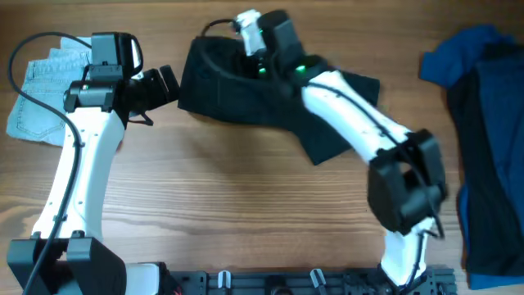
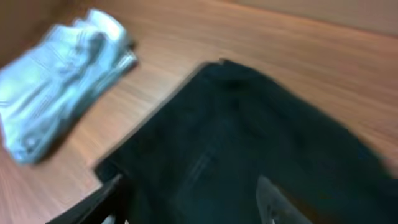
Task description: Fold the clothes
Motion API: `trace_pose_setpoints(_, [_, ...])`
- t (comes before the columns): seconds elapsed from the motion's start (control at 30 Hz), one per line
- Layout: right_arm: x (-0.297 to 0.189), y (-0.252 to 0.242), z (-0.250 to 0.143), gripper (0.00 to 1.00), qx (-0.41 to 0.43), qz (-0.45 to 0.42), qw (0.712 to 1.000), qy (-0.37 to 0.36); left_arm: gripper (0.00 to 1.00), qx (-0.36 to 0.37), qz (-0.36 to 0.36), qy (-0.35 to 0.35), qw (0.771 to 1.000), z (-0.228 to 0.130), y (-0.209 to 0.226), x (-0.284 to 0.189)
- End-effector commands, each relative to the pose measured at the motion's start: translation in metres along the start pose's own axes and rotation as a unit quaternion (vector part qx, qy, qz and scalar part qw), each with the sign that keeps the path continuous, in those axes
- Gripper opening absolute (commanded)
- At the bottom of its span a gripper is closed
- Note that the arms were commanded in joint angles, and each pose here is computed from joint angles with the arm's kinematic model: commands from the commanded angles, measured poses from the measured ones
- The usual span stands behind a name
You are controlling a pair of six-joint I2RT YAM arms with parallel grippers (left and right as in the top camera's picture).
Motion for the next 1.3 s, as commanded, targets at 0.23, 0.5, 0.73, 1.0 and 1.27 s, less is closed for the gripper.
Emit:
trace_pose_setpoints(0.23, [-0.114,-0.185,-0.096,0.59,0.133,-0.212,0.948,0.199,1.0,0.011,-0.011,-0.007,1.0,0.005,-0.006,-0.001])
trace_pose_setpoints(0.5, [-0.143,-0.22,-0.114,0.52,0.159,-0.211,0.942,0.208,1.0,0.003,-0.115,-0.105,0.988,0.052,-0.049,0.002])
trace_pose_setpoints(0.73, [-0.1,-0.16,-0.055,0.41,0.08,-0.019,0.993,0.088,1.0,-0.101,-0.073,-0.124,0.984,0.074,-0.029,0.072])
trace_pose_setpoints(1.0, [-0.008,-0.073,0.013,0.5,-0.095,-0.043,0.994,-0.035,1.0,-0.255,-0.117,-0.024,0.96,0.064,0.061,0.021])
trace_pose_setpoints(1.27, [0.083,-0.067,-0.004,0.71,-0.082,-0.026,0.989,-0.121,1.0,-0.189,-0.103,-0.006,0.977,0.021,0.046,-0.055])
Point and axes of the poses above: each gripper's point midway between its finger pads, its own x axis out along the fingers, its own y axis along the line the jaws close on, z = x × y, the point moved 3 cm from there along -x, back along the fingers, and after that the axes turned 4 degrees about -x, right-handed, at the moved point
